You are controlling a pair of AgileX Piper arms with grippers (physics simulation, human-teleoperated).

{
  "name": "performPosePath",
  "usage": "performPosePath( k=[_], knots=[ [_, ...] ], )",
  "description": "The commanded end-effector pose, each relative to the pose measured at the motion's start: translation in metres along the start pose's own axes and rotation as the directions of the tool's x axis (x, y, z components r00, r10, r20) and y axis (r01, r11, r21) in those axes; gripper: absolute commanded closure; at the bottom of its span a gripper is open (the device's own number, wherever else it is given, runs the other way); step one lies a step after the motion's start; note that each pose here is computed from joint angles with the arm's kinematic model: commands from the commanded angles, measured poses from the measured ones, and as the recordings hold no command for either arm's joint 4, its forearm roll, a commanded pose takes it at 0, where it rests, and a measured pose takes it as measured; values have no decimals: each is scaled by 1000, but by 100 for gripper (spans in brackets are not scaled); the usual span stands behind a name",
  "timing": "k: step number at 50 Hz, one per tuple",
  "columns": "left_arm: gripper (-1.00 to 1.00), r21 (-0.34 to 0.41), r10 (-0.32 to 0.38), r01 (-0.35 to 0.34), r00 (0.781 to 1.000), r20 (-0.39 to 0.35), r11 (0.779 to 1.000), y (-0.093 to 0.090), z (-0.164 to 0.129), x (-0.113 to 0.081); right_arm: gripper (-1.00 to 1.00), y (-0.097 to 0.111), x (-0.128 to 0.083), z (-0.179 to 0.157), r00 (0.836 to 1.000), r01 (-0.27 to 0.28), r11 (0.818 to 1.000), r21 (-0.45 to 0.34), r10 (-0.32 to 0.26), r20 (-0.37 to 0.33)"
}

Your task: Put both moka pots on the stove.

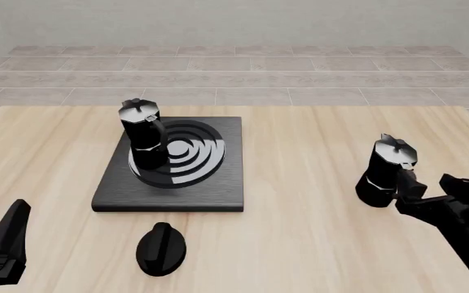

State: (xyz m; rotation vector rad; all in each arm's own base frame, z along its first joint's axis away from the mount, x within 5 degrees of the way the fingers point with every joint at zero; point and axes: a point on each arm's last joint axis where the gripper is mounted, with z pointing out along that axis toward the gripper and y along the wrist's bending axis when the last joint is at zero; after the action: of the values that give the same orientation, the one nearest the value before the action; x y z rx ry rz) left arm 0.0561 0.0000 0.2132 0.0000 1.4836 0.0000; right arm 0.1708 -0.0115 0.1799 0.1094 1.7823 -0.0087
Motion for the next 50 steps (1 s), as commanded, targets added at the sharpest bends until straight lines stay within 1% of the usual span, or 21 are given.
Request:
performPosePath(
  k=[1,34,50],
  knots=[
    [-100,0,0,0,1000,0,1000,0,0,0,-100,1,3,6,1000,4,1000,-5,-5,-5],
    [-100,0,0,0,1000,0,1000,0,0,0,-100,3,4,16,1000,22,1000,-15,-21,3],
    [-100,0,0,0,1000,0,1000,0,0,0,-100,2,10,24,1000,19,1000,-12,-19,-15]
  ],
)
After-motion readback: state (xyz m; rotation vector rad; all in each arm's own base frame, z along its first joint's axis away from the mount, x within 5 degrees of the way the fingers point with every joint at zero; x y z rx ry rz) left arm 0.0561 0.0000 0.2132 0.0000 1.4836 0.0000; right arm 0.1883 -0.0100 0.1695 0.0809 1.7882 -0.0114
